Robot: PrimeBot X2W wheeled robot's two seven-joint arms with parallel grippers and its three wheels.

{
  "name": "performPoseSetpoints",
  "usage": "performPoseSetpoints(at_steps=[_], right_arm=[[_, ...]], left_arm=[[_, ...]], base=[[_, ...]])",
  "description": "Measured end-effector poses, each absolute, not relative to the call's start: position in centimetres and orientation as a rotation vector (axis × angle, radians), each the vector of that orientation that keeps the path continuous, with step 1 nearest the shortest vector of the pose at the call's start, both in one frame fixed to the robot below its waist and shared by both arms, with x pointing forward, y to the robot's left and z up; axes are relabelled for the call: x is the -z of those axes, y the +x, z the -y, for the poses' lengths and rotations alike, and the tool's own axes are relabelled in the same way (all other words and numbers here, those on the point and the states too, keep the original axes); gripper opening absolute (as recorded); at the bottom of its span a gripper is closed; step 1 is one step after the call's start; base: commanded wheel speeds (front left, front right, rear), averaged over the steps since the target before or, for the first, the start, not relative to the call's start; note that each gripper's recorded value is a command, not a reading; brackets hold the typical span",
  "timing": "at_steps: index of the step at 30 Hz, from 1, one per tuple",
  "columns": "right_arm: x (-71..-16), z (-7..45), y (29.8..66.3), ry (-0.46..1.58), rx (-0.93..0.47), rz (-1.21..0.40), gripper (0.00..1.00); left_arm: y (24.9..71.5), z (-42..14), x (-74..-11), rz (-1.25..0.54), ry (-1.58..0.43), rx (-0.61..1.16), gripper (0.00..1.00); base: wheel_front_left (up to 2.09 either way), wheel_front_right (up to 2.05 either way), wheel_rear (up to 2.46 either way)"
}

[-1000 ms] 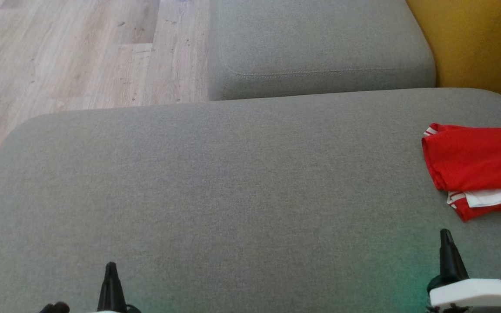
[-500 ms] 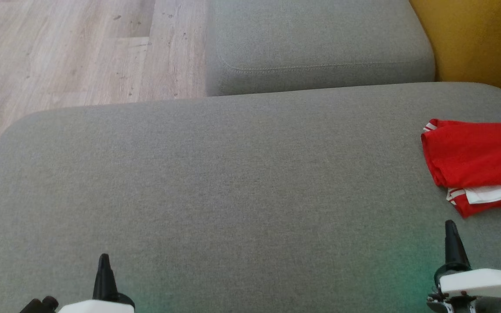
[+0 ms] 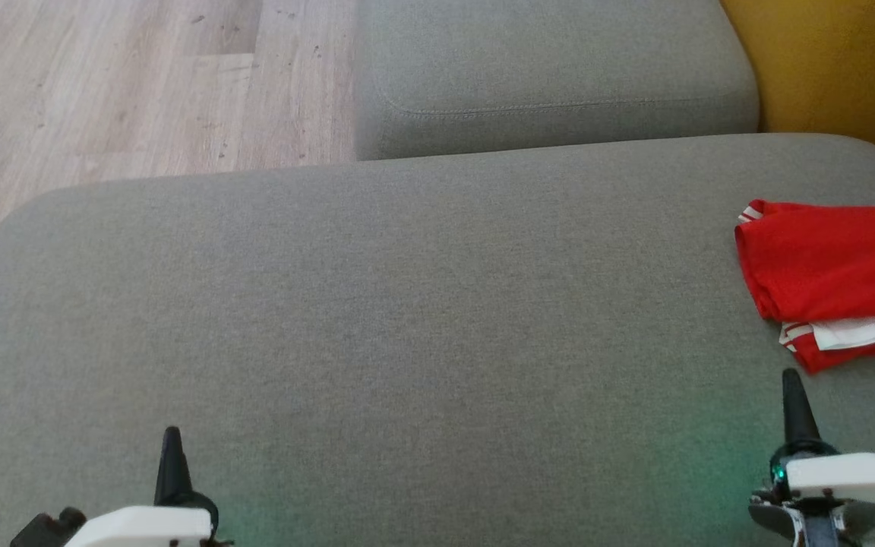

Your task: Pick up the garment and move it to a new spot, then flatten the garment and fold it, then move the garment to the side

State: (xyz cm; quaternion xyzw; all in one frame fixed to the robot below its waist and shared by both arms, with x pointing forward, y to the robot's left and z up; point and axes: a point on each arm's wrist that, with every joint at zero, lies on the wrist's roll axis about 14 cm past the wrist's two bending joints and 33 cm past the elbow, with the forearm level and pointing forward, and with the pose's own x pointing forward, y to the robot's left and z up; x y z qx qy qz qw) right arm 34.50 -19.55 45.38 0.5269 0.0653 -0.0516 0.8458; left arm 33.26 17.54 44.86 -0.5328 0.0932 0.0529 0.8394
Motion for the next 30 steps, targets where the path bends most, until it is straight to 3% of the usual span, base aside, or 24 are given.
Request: performPoseSetpoints(at_steps=[30], right_arm=[[-46.7,20.5,36.4,1.463,0.114,-0.080,0.00]], left_arm=[[36.5,-18.2,-46.9,-0.132,-1.470,-0.067,0.00]], base=[[0.00,0.00,0.00]])
